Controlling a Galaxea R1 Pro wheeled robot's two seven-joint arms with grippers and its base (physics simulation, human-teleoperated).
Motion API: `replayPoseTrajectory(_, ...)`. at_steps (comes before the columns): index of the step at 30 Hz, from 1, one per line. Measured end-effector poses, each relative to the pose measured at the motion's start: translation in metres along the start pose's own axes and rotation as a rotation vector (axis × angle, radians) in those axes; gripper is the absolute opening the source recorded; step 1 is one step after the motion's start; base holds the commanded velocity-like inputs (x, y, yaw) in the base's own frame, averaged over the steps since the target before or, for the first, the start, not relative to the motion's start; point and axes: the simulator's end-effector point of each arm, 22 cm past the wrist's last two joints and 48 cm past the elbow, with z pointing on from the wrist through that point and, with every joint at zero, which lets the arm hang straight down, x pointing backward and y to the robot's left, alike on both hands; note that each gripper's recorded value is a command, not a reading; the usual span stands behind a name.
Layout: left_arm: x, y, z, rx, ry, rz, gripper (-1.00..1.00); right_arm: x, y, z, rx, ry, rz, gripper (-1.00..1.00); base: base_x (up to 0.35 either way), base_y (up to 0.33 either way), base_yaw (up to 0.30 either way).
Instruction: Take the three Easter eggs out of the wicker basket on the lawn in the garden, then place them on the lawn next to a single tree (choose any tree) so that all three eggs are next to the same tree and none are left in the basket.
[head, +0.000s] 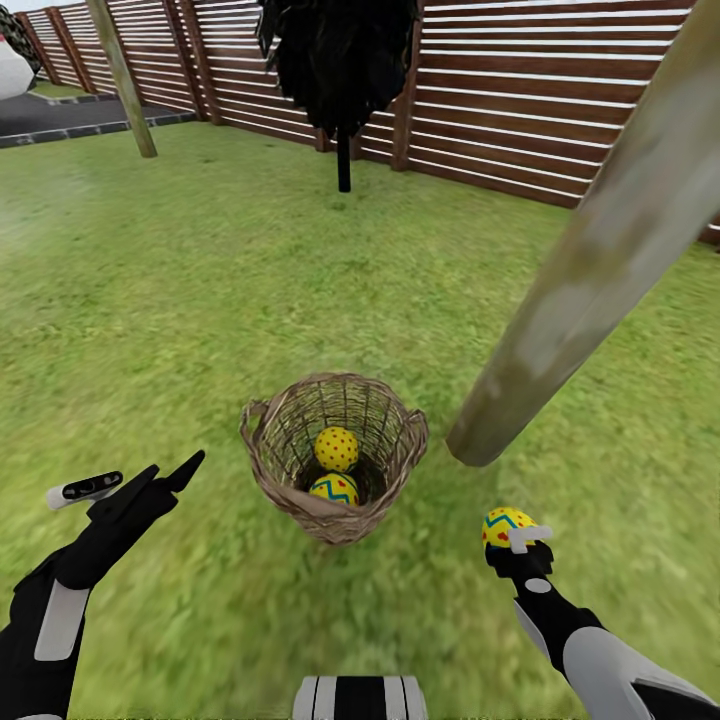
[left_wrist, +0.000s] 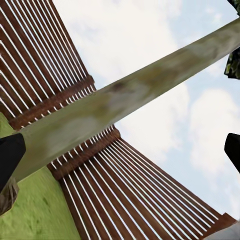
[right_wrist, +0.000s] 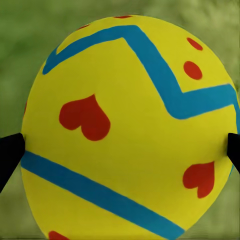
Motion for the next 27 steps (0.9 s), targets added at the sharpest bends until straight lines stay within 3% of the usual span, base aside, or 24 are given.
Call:
replayPoseTrajectory(16, 0.011, 0.031, -0.014, -0.048, -0.002, -0.045, 1.00, 0.036, 0.010, 0.013, -0.011, 0.060, -0.015, -1.00, 0.000, 0.000, 0.000)
replayPoseTrajectory(21, 0.010, 0.031, -0.014, -0.047, -0.006, -0.044, 1.00, 0.036, 0.010, 0.013, -0.011, 0.059, -0.015, -1.00, 0.005, 0.000, 0.000)
replayPoseTrajectory(27, 0.011, 0.030, -0.014, -0.047, -0.005, -0.044, 1.00, 0.032, 0.011, 0.013, -0.013, 0.048, -0.014, -1.00, 0.298, 0.000, 0.000)
